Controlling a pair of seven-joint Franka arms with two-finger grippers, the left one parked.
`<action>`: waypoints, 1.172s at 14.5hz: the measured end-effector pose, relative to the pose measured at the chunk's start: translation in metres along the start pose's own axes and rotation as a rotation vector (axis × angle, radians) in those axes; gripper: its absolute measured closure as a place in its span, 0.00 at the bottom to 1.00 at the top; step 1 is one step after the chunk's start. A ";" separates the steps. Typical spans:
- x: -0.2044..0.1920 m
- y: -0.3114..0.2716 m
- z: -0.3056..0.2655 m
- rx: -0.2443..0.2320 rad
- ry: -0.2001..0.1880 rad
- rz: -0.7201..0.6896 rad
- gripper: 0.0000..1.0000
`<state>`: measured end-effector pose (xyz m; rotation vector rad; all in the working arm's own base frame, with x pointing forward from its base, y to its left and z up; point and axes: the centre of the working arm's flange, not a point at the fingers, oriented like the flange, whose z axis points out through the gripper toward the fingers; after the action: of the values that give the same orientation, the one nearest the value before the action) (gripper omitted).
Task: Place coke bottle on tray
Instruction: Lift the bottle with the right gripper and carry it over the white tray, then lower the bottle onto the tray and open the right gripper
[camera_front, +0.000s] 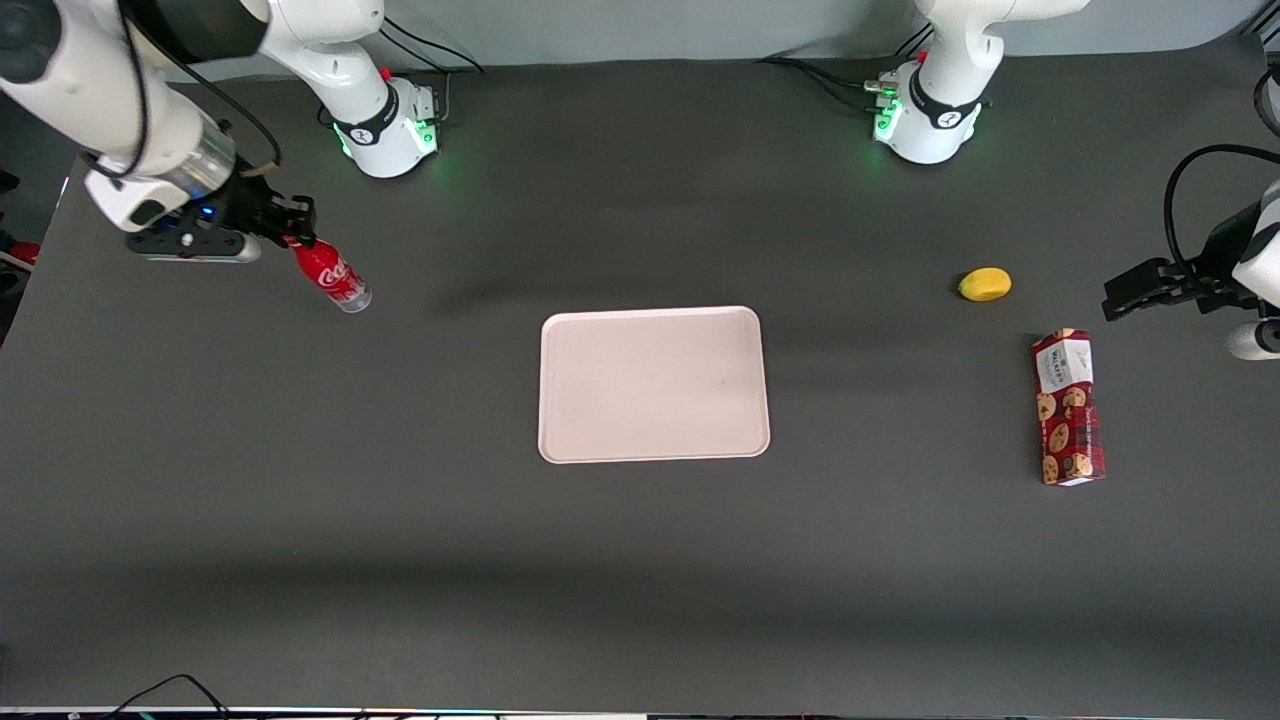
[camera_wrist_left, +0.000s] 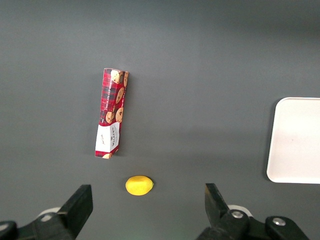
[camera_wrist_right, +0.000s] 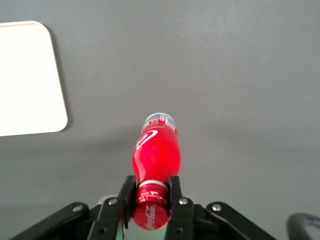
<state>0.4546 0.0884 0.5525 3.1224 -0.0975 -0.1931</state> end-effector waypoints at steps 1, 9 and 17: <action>0.009 -0.007 -0.023 0.002 -0.014 -0.007 0.69; 0.066 -0.182 -0.068 0.066 -0.076 0.129 0.69; 0.153 -0.289 0.089 0.023 -0.062 0.287 0.69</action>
<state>0.6132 0.3670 0.4410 3.0759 -0.5468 -0.2845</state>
